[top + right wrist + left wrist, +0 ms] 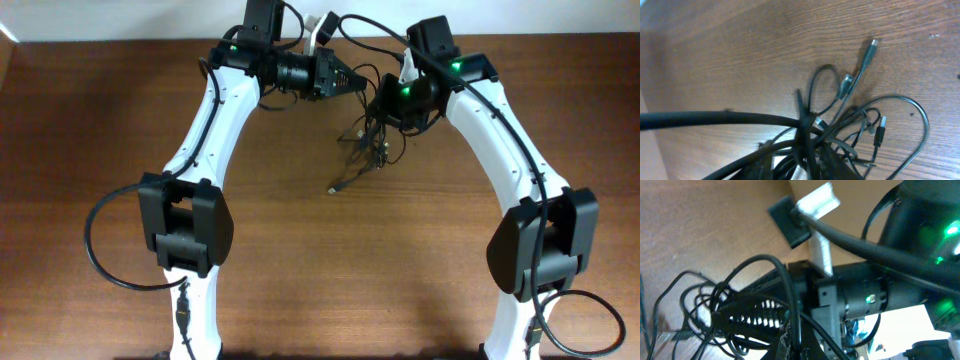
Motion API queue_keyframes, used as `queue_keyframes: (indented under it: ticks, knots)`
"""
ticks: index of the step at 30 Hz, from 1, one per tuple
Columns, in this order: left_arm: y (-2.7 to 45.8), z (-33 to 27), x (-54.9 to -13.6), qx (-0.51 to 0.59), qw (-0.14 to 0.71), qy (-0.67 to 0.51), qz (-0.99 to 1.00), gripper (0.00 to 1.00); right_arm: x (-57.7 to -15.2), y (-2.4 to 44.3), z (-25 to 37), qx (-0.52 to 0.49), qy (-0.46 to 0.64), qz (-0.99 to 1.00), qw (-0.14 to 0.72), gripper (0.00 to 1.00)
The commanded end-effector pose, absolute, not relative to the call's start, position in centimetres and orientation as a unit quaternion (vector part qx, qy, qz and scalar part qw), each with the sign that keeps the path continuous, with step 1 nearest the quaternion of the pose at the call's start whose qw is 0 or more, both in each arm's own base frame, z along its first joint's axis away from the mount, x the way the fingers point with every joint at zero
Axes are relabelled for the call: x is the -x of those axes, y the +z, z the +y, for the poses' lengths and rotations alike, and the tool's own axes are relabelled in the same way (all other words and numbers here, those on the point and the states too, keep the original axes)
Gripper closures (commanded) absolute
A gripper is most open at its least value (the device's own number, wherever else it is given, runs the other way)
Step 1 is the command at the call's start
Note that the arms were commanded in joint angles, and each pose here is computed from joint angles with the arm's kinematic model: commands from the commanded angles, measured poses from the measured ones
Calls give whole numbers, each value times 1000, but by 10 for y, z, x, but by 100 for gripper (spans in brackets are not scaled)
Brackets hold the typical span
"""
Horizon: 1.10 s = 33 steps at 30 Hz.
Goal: Untangle cables
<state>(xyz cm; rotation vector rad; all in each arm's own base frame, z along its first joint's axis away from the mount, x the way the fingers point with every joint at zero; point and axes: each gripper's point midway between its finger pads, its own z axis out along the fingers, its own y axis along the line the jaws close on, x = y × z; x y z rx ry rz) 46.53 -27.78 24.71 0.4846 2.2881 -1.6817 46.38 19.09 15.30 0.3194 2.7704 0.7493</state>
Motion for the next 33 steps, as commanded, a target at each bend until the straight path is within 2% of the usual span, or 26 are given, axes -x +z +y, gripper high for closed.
queue_keyframes:
  ticks: [1, 3, 8, 9, 12, 17, 18, 20, 25, 30, 33]
  knots:
    - [284, -276, -463, -188, 153, -604, 759, 100, -466, 134, 189, -116, 240, 957, 115, 89]
    - [277, -265, -478, -171, 177, -579, 777, 100, -466, 134, 189, -115, 239, 957, 116, 93]
    - [220, -180, -538, -37, 250, -391, 885, 100, -454, 138, 185, -62, 233, 965, 108, 96]
    - [203, -147, -544, 6, 249, -332, 910, 100, -448, 151, 186, -6, 252, 961, 113, 96]
    - [175, -85, -539, 70, 227, -235, 942, 100, -441, 184, 162, 17, 247, 960, 132, 96]
    - [154, 0, -527, 121, 210, -112, 964, 100, -440, 283, 91, -22, 282, 929, 238, 96]
    - [153, 16, -526, 133, 212, -85, 964, 100, -432, 305, 59, -52, 291, 918, 263, 96]
    - [152, 41, -525, 152, 217, -40, 963, 100, -420, 318, 12, -106, 285, 911, 277, 96]
    - [152, 32, -524, 146, 211, -73, 964, 100, -402, 318, -24, -149, 301, 904, 264, 96]
    - [169, -45, -527, -5, 224, -216, 950, 100, -400, 311, 11, -92, 297, 918, 245, 95]
    - [206, -110, -517, -118, 246, -377, 885, 100, -402, 301, 44, -56, 296, 927, 223, 74]
